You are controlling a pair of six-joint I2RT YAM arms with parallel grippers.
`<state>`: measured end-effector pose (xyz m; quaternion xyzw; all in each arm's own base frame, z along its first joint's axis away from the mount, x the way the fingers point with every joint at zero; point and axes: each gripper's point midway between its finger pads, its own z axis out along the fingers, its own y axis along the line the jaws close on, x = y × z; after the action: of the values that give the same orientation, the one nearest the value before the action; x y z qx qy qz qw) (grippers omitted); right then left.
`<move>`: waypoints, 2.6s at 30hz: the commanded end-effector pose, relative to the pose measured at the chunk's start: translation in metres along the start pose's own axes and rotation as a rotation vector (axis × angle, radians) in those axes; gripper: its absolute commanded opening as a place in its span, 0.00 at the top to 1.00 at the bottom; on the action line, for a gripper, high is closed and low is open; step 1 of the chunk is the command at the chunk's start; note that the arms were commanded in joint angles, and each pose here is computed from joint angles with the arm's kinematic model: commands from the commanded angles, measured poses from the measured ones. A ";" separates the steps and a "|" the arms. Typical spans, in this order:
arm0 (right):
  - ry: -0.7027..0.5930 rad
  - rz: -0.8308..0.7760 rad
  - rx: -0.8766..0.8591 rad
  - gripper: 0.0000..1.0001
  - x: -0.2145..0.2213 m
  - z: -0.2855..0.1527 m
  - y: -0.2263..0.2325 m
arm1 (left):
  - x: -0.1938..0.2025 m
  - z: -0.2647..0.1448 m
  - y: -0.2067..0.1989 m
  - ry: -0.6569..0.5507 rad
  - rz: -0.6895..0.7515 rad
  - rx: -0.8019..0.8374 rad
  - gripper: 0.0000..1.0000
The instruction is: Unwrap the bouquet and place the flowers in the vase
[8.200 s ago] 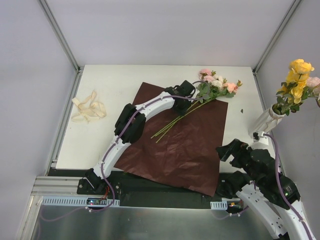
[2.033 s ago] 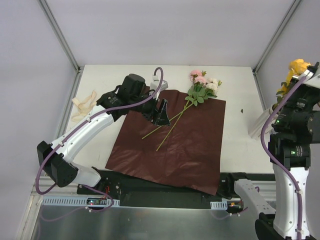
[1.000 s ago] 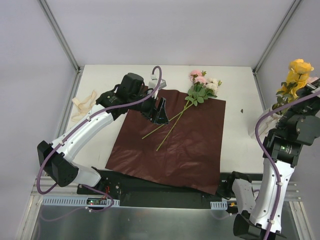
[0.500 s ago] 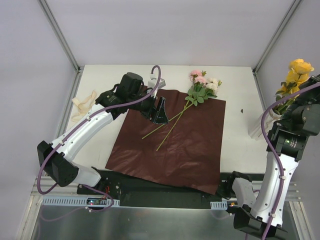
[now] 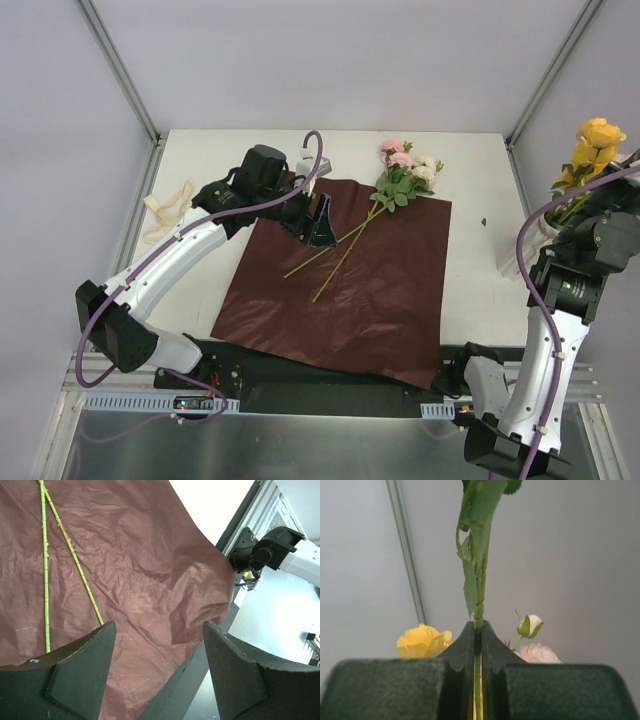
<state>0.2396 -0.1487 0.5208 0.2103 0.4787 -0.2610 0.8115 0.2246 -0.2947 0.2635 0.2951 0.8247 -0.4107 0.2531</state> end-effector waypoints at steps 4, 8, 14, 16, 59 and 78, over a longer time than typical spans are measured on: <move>0.001 0.006 0.012 1.00 0.023 -0.006 -0.005 | -0.003 -0.002 -0.003 -0.010 0.012 0.033 0.30; 0.020 0.006 0.008 0.99 0.036 -0.010 -0.006 | -0.004 -0.003 -0.003 -0.013 0.013 0.035 0.30; 0.047 0.013 0.020 1.00 0.053 -0.019 -0.010 | -0.004 -0.003 -0.004 -0.011 0.012 0.040 0.30; 0.049 0.019 0.023 1.00 0.056 -0.022 -0.012 | -0.004 -0.003 -0.005 -0.011 0.010 0.043 0.30; 0.460 0.030 0.058 0.91 0.195 -0.093 -0.023 | -0.006 -0.008 -0.012 -0.022 0.014 0.061 0.30; 0.610 -0.023 0.029 0.47 0.193 -0.103 -0.021 | -0.005 -0.008 -0.011 -0.022 0.014 0.059 0.30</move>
<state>0.2386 -0.1495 0.2821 0.2864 0.7065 -0.2088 0.6125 0.2206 -0.2965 0.2650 0.2987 0.8193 -0.4255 0.2418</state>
